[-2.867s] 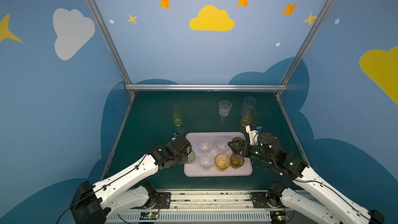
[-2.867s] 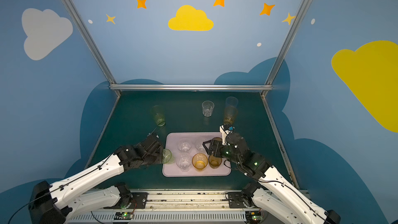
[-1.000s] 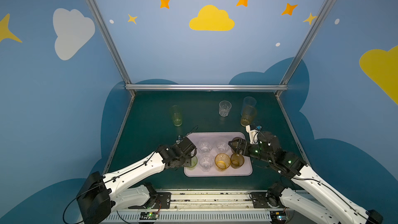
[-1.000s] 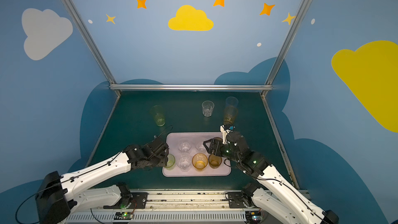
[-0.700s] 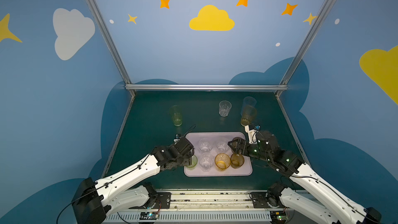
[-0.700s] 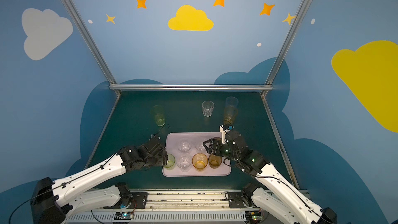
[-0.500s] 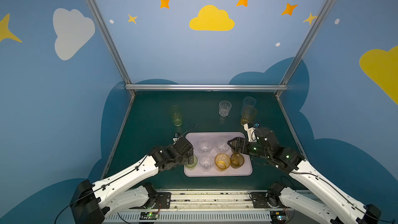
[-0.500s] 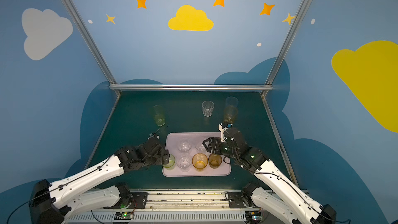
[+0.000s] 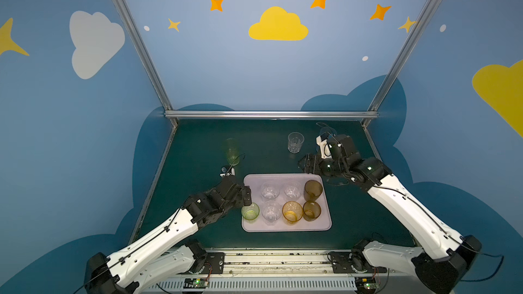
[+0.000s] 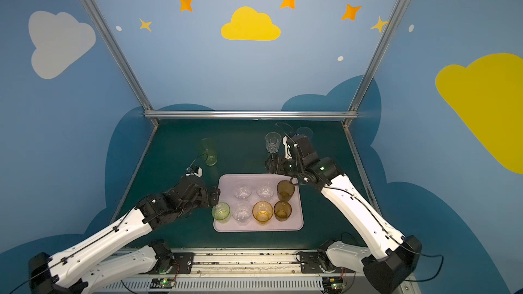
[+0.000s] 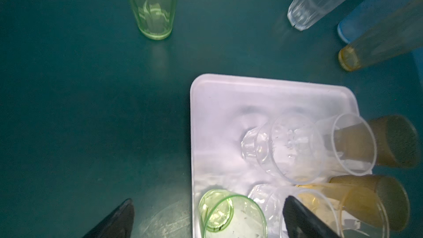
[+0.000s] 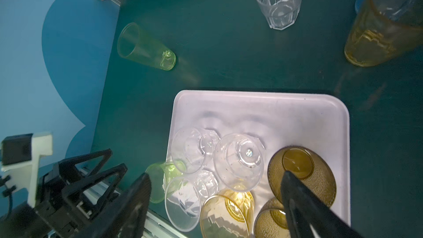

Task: Place the glasses into the tray
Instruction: Place the glass on the tray, then pick up the glass from the top-center of the table.

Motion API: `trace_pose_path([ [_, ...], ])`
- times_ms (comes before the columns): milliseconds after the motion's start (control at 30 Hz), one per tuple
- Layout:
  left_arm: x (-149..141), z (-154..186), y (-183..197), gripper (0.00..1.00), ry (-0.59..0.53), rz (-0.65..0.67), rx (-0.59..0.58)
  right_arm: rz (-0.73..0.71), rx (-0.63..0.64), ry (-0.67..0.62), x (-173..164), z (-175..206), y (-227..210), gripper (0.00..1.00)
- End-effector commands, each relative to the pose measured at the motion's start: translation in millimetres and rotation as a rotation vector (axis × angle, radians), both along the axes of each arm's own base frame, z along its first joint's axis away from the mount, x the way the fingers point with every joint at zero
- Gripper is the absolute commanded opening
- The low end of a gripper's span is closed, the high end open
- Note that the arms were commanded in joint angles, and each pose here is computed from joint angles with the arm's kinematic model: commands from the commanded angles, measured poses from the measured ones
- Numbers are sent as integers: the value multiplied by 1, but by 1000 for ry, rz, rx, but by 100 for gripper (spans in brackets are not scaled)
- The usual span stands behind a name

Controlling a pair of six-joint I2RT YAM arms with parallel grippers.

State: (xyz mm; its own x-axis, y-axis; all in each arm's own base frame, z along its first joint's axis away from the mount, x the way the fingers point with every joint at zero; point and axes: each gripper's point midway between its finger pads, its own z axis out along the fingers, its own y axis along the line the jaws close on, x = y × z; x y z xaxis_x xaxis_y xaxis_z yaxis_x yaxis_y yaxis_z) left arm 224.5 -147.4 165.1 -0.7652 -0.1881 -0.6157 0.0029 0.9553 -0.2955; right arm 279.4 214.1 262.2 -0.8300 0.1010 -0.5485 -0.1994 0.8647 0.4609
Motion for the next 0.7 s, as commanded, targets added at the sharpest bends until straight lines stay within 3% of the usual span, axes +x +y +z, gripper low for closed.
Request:
trace_pose_path([
  [0, 14, 16, 3, 100, -82, 1, -1, 8, -43, 4, 15, 4, -4, 88],
  [267, 29, 20, -7, 100, -140, -49, -62, -49, -111, 22, 66, 0, -13, 88],
  [667, 45, 13, -10, 100, -185, -17, -128, -85, -239, 67, 143, -19, -21, 83],
])
